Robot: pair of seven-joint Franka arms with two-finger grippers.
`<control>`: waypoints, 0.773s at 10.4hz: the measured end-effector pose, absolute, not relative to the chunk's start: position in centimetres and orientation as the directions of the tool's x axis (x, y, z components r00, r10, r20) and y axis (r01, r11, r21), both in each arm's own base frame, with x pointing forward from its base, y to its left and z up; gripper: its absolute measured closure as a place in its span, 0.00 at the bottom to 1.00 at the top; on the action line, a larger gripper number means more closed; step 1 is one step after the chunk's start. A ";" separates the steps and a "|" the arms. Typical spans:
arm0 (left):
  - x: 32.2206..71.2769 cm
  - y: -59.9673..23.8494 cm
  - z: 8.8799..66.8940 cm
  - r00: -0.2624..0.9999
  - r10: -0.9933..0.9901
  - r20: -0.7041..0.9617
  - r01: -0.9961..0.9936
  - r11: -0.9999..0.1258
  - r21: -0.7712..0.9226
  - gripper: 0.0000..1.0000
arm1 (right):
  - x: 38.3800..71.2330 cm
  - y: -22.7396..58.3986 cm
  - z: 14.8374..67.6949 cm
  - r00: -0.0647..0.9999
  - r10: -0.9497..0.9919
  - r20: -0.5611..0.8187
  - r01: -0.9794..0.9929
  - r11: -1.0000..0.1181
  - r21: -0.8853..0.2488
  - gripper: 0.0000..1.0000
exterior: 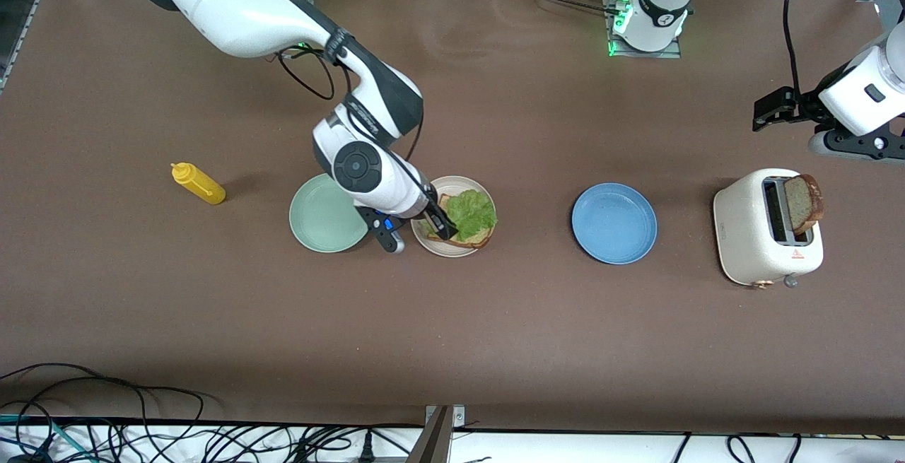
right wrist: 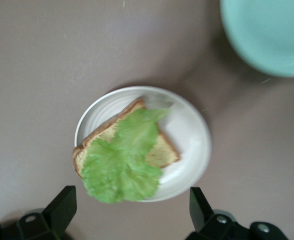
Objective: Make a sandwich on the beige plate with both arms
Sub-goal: 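Lower the lettuce onto the bread slice and open the right gripper, then move the right gripper back toward the yellow mustard bottle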
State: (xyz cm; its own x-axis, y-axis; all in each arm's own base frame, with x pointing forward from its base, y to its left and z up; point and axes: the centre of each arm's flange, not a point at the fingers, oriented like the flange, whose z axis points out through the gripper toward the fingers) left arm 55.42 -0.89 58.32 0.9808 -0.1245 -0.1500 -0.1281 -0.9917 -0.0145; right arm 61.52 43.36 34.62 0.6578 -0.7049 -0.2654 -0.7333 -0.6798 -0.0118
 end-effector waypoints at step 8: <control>55.0 -1.5 59.8 0.985 -0.123 -0.124 -0.126 -0.992 -0.022 0.00 | 65.3 11.9 47.9 0.906 -0.107 -0.410 -0.113 -0.994 0.009 0.00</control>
State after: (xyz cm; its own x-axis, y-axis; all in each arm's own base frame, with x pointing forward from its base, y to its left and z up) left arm 54.97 -1.52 59.82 0.9847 -0.1225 -0.1240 -0.1262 -0.9918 -0.0221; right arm 65.30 11.93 47.86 0.9056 -0.1070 -0.4105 -0.1131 -0.9935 0.0095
